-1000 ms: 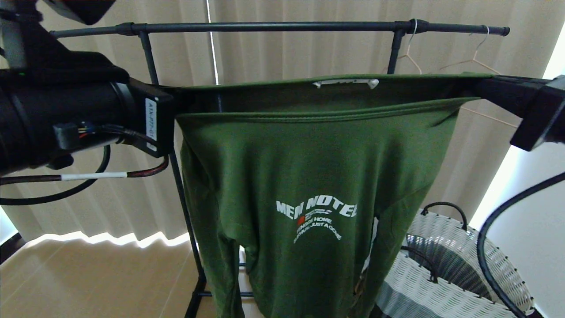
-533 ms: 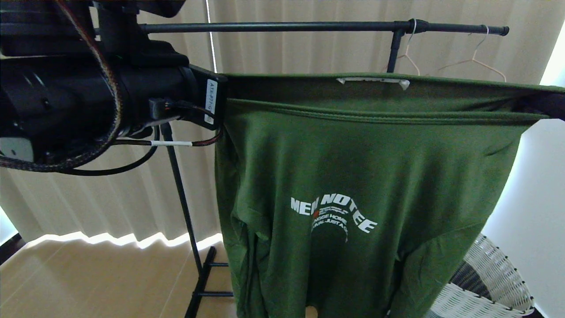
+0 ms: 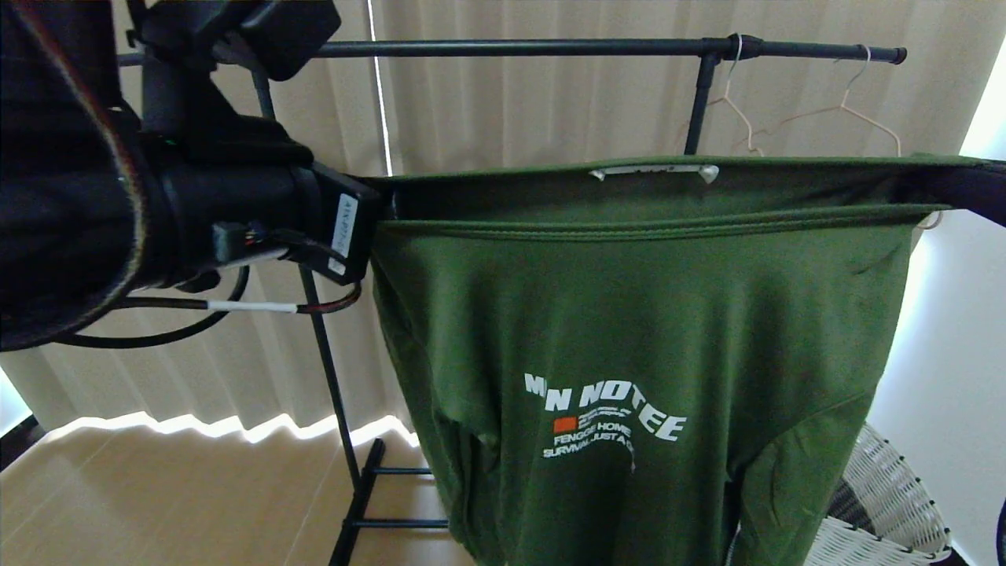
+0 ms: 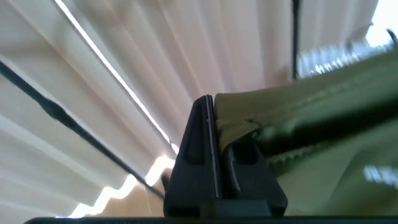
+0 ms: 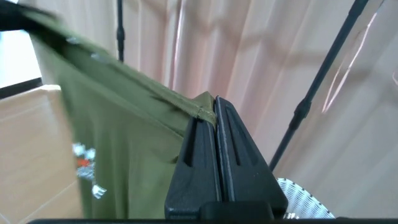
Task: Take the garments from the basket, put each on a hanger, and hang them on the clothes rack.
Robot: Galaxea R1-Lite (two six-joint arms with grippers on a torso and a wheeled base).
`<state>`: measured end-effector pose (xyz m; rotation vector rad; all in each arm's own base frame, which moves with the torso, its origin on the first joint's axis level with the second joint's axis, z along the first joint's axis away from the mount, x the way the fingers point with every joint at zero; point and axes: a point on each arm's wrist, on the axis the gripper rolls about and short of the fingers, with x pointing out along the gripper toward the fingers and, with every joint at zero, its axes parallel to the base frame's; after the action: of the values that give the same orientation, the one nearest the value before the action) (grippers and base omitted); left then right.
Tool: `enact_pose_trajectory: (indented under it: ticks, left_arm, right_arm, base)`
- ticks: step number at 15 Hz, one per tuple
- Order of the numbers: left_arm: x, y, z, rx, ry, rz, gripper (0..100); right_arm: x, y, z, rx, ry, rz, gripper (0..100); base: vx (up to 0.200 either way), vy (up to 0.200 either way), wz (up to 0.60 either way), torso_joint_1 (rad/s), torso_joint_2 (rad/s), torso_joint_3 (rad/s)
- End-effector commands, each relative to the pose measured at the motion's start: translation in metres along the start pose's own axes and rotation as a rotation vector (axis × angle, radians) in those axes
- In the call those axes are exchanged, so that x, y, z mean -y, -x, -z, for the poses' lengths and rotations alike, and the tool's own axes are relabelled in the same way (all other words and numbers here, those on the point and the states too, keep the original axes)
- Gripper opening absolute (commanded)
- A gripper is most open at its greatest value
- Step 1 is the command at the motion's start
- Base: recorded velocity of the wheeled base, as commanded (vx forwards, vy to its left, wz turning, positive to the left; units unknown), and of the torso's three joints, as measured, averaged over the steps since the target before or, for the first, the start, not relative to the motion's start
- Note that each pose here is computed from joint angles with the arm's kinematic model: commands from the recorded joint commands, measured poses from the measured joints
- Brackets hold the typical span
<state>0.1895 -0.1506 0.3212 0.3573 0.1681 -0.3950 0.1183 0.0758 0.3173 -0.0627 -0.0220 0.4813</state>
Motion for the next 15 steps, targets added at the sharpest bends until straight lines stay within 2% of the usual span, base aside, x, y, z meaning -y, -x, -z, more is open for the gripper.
enact_pose_trajectory:
  ticks: [1,3,7,10,13,15]
  left_arm:
    - [-0.015,0.046,-0.001,0.028,0.005,0.06,0]
    - [-0.021,0.078,0.008,0.028,-0.005,0.177,0]
    - [-0.021,0.096,0.019,0.072,-0.017,0.315,0]
    - [-0.021,0.096,0.02,0.073,-0.02,0.316,0]
    - [-0.02,0.092,0.019,0.084,-0.016,0.307,0]
    - [-0.019,0.071,0.011,0.105,-0.004,0.235,0]
  right_arm:
    - [0.002,-0.03,0.006,-0.035,0.004,0.035,0]
    - [0.006,-0.067,0.004,0.032,-0.002,0.065,0]
    - [0.004,-0.111,0.0,0.089,-0.006,0.064,0]
    - [0.004,-0.129,-0.004,0.114,-0.01,0.066,0]
    - [0.004,-0.131,-0.002,0.107,-0.009,0.067,0]
    - [0.004,-0.128,-0.004,0.112,-0.008,0.072,0]
  base:
    - [0.0,0.0,0.0,0.0,0.0,0.0]
    - [0.0,0.0,0.0,0.0,0.0,0.0]
    - [0.0,0.0,0.0,0.0,0.0,0.0]
    - [0.0,0.0,0.0,0.0,0.0,0.0]
    - [0.0,0.0,0.0,0.0,0.0,0.0]
    - [0.0,0.0,0.0,0.0,0.0,0.0]
